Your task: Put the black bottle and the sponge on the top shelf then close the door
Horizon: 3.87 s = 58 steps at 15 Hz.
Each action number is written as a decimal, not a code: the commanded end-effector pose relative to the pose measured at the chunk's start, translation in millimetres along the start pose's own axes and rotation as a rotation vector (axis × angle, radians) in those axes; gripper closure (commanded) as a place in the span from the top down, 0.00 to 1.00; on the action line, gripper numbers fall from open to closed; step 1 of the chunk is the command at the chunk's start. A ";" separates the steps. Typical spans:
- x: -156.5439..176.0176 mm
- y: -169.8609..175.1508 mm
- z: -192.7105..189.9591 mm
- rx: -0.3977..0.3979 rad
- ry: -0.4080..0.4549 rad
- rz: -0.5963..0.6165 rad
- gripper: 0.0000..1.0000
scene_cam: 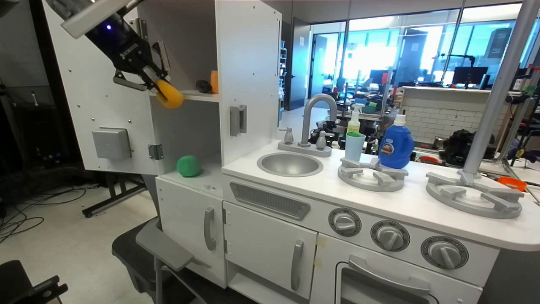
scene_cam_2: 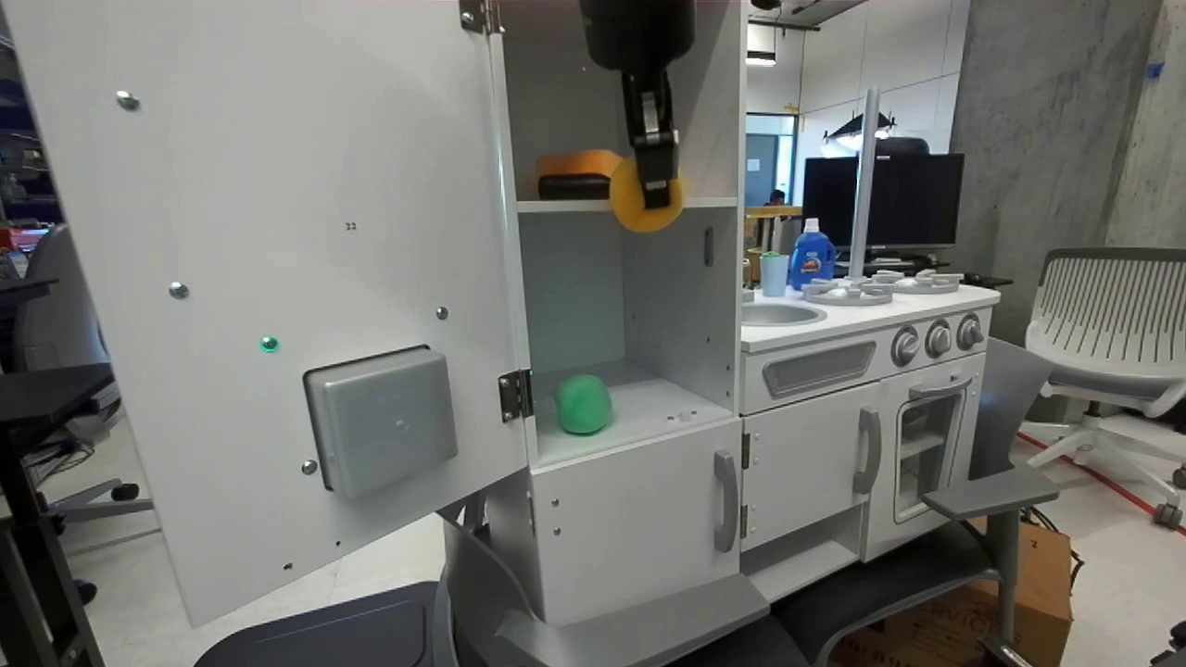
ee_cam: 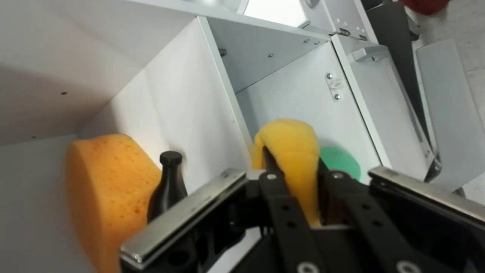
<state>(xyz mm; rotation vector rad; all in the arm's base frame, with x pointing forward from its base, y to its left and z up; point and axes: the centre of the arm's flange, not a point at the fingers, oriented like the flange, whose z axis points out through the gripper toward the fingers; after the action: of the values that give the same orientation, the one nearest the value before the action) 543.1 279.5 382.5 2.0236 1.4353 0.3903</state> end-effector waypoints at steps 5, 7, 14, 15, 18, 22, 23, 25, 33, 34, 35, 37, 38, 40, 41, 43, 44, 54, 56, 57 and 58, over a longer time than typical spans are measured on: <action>-15.6 26.4 -16.5 -0.085 0.040 0.141 0.05; -19.3 34.1 -24.8 -0.102 0.056 0.160 0.05; -3.4 71.5 -0.8 -0.170 0.123 0.284 0.05; 0.7 75.9 5.5 -0.178 0.121 0.297 0.05; 8.3 82.9 20.5 -0.188 0.119 0.319 0.05; 10.7 81.3 23.8 -0.181 0.126 0.331 0.51; 10.4 82.1 23.5 -0.174 0.127 0.324 0.59; 8.7 80.1 20.0 -0.161 0.129 0.307 0.74; -6.9 79.4 6.1 -0.079 0.146 0.214 1.00; -8.0 78.2 3.3 -0.064 0.157 0.206 1.00; -8.7 78.6 1.8 -0.050 0.165 0.200 1.00; -10.8 79.4 -1.6 -0.024 0.183 0.186 1.00; -11.2 80.2 -5.6 -0.008 0.192 0.171 1.00; -15.3 83.0 -19.2 0.048 0.219 0.107 1.00; -20.2 84.3 -27.6 0.089 0.234 0.061 1.00; -24.1 86.4 -45.4 0.162 0.255 -0.022 1.00; -25.1 85.7 -53.3 0.196 0.269 -0.060 1.00; -33.0 129.9 -167.0 0.414 0.311 -0.419 1.00; -45.0 140.3 -204.2 0.462 0.294 -0.490 1.00; -55.2 141.5 -216.4 0.498 0.279 -0.537 1.00; -57.6 145.3 -232.2 0.511 0.269 -0.556 1.00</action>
<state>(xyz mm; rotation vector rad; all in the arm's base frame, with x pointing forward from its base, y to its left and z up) 512.2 271.8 613.3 1.9444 2.2548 0.1623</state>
